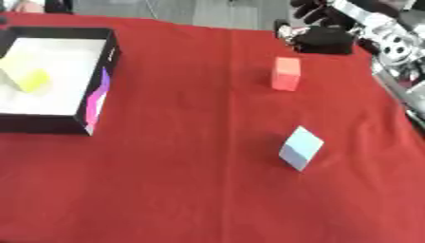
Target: Pick up the objects with one hand, pass them to the other hand, and then place them into the box on the other side of the table.
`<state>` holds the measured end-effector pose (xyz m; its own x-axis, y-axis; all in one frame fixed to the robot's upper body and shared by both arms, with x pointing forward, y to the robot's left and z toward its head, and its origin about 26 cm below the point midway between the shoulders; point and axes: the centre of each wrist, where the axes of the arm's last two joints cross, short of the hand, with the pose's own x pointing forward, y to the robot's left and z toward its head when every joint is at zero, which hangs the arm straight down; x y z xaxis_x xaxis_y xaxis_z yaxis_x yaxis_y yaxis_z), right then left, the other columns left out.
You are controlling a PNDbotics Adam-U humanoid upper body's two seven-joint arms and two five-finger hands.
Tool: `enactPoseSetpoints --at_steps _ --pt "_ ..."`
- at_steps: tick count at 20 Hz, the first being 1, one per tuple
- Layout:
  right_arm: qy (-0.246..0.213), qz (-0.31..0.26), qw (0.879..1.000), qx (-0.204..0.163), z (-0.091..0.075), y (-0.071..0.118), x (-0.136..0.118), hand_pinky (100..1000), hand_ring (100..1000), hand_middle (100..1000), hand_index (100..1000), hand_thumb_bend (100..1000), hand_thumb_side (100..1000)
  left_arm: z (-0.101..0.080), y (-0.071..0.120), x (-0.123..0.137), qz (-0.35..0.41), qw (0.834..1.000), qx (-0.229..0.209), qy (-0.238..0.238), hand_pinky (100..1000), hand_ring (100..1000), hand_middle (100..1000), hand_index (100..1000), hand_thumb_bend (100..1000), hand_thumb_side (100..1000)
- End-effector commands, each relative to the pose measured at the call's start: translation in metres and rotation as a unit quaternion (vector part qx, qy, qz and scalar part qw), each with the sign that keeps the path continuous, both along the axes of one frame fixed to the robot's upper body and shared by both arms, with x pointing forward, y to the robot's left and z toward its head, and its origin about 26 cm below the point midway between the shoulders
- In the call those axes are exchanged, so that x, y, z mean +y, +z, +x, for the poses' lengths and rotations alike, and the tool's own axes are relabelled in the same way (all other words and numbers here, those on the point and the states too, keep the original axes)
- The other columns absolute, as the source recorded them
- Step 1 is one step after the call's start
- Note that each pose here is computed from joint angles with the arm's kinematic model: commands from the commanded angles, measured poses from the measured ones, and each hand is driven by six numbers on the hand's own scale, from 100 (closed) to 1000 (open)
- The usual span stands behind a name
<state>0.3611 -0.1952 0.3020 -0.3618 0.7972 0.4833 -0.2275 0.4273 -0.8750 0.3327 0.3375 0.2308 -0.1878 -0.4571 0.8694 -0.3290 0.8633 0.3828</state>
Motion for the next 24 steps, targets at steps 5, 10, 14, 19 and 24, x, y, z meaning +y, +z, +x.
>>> enactPoseSetpoints --at_steps 5,10,14,19,24 --pt "0.005 -0.047 0.998 0.039 0.009 0.020 -0.018 939 897 832 907 237 675 -0.002 0.014 0.003 0.030 1.000 -0.001 0.004 805 753 678 707 100 879" --pt "0.006 -0.069 0.997 0.040 0.030 0.026 -0.026 955 911 847 912 290 603 -0.001 0.015 0.001 0.033 0.999 0.001 0.001 805 753 675 706 100 881" --pt "0.007 -0.084 0.996 0.041 0.047 0.031 -0.033 963 916 853 913 361 457 -0.001 0.018 -0.001 0.033 0.999 -0.004 -0.001 805 752 673 704 100 879" --pt "0.008 -0.112 0.993 0.048 0.065 0.035 -0.046 974 915 843 909 492 231 -0.001 0.021 -0.003 0.032 0.999 -0.011 -0.003 804 752 670 702 100 878" --pt "0.010 -0.137 0.989 0.058 0.078 0.038 -0.061 979 914 839 905 498 142 -0.001 0.025 -0.006 0.028 0.999 -0.018 -0.008 804 752 668 700 100 876"
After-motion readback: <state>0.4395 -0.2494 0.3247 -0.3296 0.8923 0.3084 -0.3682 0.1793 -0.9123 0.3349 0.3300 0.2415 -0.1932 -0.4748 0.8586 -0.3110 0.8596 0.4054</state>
